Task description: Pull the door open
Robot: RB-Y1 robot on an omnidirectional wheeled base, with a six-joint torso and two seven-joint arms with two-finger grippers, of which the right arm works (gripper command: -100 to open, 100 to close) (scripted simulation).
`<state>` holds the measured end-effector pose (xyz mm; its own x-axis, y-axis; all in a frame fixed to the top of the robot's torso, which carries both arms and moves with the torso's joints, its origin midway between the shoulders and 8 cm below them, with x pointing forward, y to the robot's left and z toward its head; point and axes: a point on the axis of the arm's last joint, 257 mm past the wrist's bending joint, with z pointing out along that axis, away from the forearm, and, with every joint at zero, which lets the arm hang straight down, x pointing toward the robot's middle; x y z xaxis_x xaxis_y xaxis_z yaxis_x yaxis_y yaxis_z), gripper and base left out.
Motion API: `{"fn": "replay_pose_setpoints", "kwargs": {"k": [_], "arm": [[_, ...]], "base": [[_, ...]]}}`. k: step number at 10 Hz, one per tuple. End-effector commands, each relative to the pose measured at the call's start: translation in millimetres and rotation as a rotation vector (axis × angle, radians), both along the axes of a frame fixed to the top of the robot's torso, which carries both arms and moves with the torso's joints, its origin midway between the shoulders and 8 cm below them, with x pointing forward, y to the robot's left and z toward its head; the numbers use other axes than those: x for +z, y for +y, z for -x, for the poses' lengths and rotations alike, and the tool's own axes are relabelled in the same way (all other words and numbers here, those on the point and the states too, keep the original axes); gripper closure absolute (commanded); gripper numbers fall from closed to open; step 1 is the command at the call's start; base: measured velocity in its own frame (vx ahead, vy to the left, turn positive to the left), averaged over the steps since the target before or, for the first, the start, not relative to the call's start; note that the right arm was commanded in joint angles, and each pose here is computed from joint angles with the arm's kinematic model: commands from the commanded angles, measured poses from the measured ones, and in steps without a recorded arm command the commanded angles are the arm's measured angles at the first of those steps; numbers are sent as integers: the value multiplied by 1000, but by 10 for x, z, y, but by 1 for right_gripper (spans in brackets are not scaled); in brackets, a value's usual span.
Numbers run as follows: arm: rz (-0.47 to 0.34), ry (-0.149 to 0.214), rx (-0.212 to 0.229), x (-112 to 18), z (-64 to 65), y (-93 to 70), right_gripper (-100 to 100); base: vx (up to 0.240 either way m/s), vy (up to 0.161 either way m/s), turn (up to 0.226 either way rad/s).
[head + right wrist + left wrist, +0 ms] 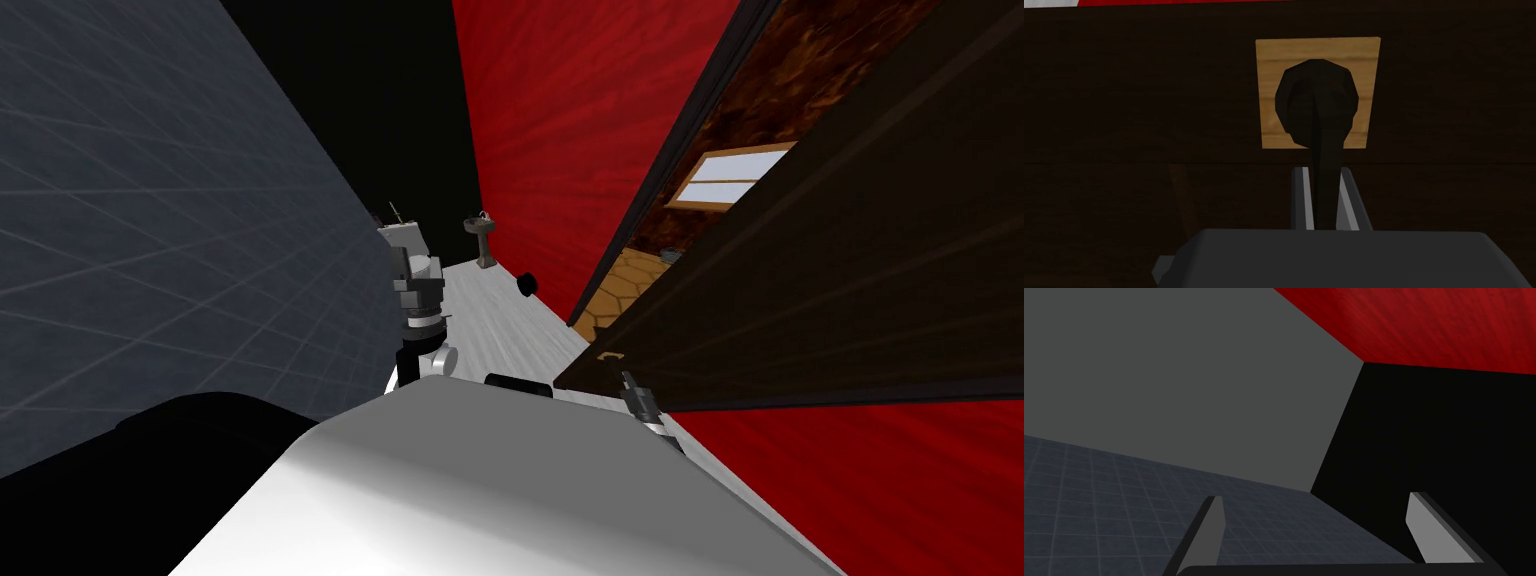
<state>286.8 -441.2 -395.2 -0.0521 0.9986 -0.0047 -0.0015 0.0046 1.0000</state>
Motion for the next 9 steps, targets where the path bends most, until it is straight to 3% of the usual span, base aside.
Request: {"fn": "replay_pose_setpoints", "kwargs": {"k": [1,2,3,5,6,8,9], "arm": [[-2,2,2,-3,-10,28,100],[0,0,-10,-9,-130,46,100],[0,0,-10,-9,-130,46,100],[2,-3,-27,-15,-307,78,100],[2,-3,-27,-15,-307,78,100],[3,-5,-41,-17,-463,109,100],[3,-5,-41,-17,-463,109,100]], "base": [[-35,-7,-35],[-136,-43,166],[-157,-50,151],[-191,-72,235],[-128,-43,67],[-146,-49,148],[-125,-32,93]]}}
